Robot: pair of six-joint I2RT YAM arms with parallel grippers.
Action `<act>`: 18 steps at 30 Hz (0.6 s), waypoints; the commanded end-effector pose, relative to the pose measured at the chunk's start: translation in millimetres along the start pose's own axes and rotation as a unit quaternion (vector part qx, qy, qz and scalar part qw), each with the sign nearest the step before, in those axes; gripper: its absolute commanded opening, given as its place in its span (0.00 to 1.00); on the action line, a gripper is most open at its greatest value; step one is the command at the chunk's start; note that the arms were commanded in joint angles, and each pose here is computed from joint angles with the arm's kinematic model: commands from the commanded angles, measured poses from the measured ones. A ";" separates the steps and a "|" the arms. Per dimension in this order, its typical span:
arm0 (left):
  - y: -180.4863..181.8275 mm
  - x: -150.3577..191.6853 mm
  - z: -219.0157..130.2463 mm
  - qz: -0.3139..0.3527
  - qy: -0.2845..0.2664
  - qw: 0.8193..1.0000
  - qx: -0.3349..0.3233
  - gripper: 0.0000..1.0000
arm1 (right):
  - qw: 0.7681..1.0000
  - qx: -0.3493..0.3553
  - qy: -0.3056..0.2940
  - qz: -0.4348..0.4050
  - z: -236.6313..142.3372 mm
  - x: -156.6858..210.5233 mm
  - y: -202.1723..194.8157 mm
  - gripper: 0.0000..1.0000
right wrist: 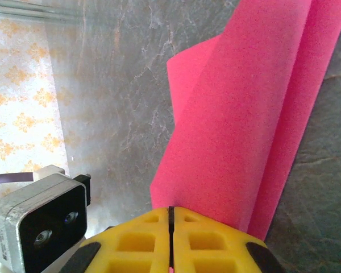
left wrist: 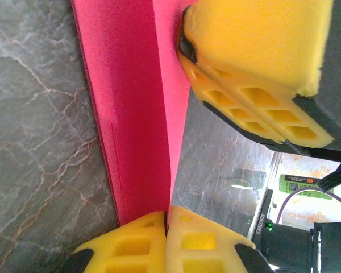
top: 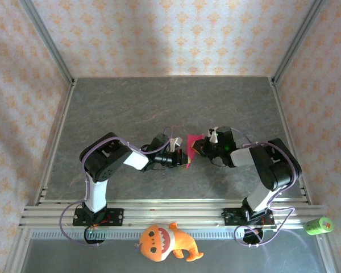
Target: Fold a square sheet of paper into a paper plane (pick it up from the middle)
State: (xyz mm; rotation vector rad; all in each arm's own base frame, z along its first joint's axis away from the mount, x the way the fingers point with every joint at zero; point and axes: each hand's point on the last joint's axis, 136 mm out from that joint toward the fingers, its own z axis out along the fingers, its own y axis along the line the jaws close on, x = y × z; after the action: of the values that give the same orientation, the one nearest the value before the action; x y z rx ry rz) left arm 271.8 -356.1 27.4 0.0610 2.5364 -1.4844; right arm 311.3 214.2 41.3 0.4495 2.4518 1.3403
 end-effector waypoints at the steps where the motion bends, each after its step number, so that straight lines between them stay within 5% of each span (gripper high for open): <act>1: 19.6 18.2 1.1 -0.026 0.025 0.999 -0.022 0.00 | 1.000 -0.013 -0.003 -0.019 2.2 -7.6 7.8 0.07; 18: 29.9 20.3 1.6 -0.032 0.026 0.998 -0.038 0.00 | 1.000 0.006 0.004 -0.012 10.4 -8.9 -8.2 0.08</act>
State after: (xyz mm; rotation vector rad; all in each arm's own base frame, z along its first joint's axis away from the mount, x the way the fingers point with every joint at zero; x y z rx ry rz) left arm 271.9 -355.9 27.1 0.0599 2.5370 -1.4835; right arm 314.4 215.0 31.5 0.4414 2.4761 1.3393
